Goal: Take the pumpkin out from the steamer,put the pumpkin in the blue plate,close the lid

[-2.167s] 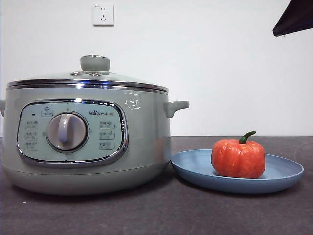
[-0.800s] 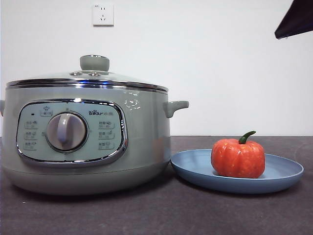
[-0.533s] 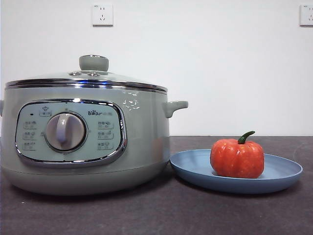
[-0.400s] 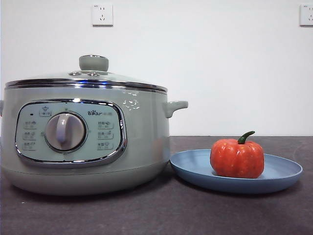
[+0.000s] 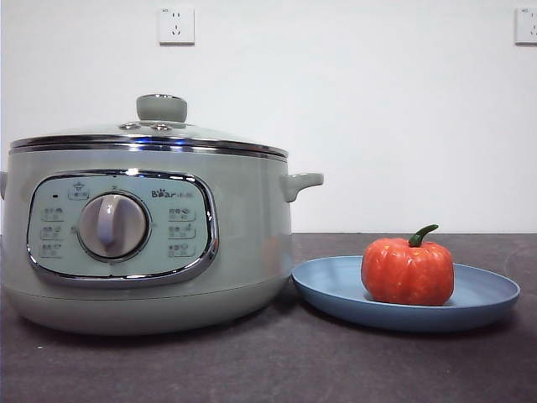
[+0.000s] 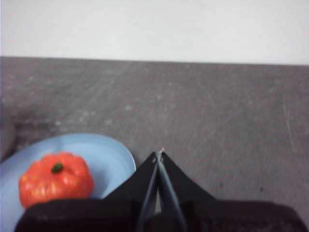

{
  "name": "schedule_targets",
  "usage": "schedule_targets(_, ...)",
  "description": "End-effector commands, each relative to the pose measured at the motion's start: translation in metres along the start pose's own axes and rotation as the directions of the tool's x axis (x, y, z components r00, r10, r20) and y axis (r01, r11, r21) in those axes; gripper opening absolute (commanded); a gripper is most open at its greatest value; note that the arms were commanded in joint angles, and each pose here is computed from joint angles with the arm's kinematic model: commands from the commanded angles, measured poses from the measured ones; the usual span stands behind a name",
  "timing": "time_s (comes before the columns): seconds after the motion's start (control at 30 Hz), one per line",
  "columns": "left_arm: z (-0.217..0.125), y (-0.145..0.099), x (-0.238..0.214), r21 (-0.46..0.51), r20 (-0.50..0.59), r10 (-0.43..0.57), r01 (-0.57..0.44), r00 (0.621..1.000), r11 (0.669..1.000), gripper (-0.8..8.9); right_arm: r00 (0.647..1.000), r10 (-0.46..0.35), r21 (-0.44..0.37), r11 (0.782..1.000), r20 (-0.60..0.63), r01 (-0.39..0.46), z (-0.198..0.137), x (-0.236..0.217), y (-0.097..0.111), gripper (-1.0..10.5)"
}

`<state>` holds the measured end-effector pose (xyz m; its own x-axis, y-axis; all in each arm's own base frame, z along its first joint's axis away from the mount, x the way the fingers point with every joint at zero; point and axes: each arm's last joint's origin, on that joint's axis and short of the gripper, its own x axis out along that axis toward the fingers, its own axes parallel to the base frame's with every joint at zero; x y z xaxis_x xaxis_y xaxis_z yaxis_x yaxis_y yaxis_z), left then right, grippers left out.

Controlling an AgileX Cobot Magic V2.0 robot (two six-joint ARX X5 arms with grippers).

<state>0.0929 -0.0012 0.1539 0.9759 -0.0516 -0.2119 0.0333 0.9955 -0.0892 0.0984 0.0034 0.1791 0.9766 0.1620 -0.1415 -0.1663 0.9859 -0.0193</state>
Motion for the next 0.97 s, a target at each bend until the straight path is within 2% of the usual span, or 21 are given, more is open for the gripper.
schedule_targets(0.03, -0.005, 0.001, 0.002, -0.005, -0.013, 0.004, -0.004, 1.000, 1.000, -0.03, 1.000, -0.001, 0.000, 1.000, 0.006, 0.001, -0.011, 0.001, 0.000, 0.0)
schedule_targets(0.33, -0.005, 0.001, 0.002, -0.005, -0.013, 0.004, -0.004, 1.000, 1.000, -0.03, 1.000, -0.009, 0.057, 0.998, -0.027, 0.011, -0.030, 0.002, 0.001, 0.0)
schedule_targets(0.97, -0.005, 0.001, 0.002, -0.005, -0.013, 0.004, -0.004, 1.000, 1.000, -0.03, 0.999, -0.028, 0.060, 0.998, -0.036, 0.031, -0.031, 0.003, 0.000, 0.0)
